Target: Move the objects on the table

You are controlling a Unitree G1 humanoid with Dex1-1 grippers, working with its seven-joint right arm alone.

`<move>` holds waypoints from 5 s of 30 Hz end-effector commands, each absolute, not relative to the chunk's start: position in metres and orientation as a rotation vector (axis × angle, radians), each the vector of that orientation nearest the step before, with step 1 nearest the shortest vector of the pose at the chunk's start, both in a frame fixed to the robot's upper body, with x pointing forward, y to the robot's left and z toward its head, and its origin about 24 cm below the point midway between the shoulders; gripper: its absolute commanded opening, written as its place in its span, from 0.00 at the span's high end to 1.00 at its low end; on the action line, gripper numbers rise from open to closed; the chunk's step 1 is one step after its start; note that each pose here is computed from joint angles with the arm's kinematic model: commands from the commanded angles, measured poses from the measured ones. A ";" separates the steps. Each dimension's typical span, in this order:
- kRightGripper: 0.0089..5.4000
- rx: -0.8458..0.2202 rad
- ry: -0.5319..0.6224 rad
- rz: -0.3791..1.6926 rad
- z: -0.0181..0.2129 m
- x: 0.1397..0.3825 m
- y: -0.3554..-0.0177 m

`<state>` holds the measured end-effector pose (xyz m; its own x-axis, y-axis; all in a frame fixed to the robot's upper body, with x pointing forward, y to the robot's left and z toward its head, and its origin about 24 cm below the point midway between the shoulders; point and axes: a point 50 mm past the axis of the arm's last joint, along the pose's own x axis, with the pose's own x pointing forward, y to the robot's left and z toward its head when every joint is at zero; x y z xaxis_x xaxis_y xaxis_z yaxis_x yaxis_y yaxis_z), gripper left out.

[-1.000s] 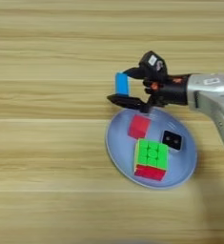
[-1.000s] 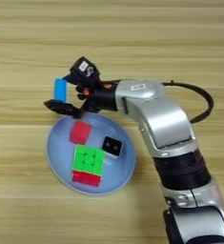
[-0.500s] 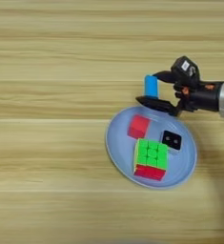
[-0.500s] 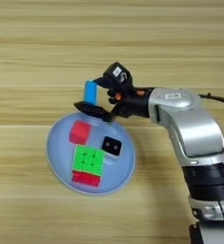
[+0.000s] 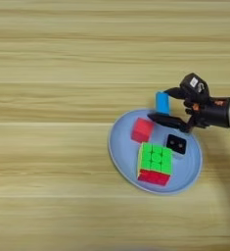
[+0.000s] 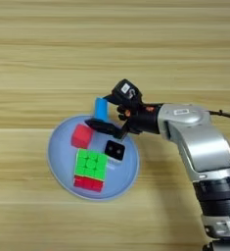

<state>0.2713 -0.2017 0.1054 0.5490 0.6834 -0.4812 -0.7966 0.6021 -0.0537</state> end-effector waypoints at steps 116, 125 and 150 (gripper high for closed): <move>0.01 -0.565 0.082 1.377 0.103 0.221 -0.213; 0.01 -0.603 0.125 1.347 0.093 0.223 -0.213; 0.37 -0.567 0.182 1.309 0.075 0.224 -0.206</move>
